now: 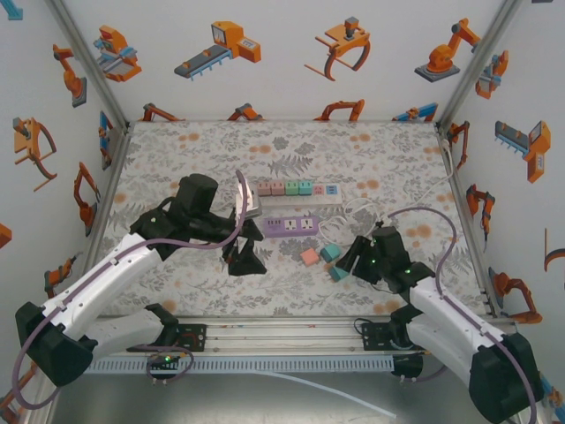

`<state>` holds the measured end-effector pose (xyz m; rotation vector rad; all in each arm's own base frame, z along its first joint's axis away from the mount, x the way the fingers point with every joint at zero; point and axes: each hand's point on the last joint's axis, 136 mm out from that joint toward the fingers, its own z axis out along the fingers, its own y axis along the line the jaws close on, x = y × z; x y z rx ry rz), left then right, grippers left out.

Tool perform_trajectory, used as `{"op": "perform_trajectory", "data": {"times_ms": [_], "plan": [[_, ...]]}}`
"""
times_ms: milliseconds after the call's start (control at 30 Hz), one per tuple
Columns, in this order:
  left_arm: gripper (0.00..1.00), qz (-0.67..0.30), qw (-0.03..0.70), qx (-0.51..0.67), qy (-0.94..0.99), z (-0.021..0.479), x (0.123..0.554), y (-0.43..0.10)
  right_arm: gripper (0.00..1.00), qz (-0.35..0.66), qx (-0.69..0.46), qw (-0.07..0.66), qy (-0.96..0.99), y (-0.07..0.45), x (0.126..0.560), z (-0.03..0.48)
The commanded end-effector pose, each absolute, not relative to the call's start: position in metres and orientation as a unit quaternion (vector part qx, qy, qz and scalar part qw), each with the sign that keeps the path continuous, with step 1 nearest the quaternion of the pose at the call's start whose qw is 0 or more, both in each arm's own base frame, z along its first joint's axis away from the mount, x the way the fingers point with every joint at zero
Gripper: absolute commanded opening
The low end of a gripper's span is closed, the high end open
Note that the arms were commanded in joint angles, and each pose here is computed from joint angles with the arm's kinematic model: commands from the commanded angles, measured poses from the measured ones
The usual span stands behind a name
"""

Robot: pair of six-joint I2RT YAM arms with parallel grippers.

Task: Pull the plug off the socket

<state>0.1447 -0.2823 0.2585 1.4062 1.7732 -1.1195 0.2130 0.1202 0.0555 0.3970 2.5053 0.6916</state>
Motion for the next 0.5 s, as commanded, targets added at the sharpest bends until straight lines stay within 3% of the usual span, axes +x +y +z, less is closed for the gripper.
{"op": "perform_trajectory", "data": {"times_ms": [0, 100, 233, 467], "plan": [[0.97, -0.4, 0.33, 0.531, 0.67, 0.262, 0.151, -0.28, 0.58, 0.232, 0.137, 0.311, 0.911, 0.111, 0.229, 0.095], [0.97, -0.381, 0.368, 0.508, 0.679, 0.267, 0.163, -0.277, 0.57, 0.232, 0.112, 0.379, 0.889, 0.11, 0.247, 0.14], [0.97, -0.32, 0.474, 0.431, 0.699, 0.277, 0.202, -0.264, 0.56, 0.219, 0.036, 0.508, 0.833, 0.114, 0.279, 0.211], [0.97, -0.211, 0.564, 0.301, 0.739, 0.29, 0.261, -0.231, 0.6, 0.082, -0.159, 0.67, 0.72, 0.127, 0.321, 0.293]]}}
